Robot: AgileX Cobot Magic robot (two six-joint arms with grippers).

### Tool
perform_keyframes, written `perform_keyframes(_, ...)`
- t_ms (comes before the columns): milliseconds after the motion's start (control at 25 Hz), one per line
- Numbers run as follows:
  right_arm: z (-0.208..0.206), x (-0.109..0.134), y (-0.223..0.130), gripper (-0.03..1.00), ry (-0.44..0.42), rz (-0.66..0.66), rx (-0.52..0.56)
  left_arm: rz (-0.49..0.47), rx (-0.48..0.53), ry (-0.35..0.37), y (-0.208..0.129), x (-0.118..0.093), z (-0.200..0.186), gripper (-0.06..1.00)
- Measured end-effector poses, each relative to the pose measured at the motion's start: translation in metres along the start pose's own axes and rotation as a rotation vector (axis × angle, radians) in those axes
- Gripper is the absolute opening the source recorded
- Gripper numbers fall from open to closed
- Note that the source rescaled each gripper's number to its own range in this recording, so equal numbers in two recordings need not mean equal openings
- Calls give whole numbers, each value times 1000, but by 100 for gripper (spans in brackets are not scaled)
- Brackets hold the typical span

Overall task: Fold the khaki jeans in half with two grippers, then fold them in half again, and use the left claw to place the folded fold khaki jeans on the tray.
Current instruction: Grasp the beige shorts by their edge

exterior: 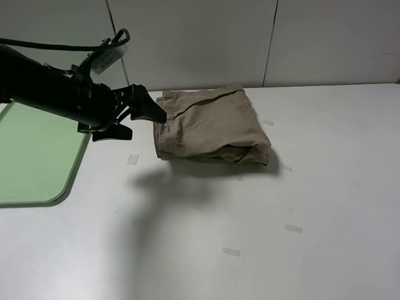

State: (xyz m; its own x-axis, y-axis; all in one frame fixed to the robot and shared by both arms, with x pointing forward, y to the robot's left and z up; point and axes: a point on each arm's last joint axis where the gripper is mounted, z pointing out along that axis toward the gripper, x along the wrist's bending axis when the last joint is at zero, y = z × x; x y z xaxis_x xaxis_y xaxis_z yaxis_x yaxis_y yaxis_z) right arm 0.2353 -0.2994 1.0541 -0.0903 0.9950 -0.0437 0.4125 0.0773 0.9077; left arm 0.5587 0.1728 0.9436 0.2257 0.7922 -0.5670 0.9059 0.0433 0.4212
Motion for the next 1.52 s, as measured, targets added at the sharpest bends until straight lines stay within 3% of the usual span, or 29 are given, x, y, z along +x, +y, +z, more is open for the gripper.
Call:
perform_keyframes(400,0,0,0,100,0,0,0,-25,-46,135,22,33,43,88)
perform_keyframes(800,0,0,0,100,0,0,-1,-37,-33,163,30,51,73,88)
perform_keyframes(1200,0,0,0,100,0,0,-1,-8,-40,154,40,46,103,88)
perform_keyframes(1520,0,0,0,100,0,0,-1,20,-51,136,43,31,127,86)
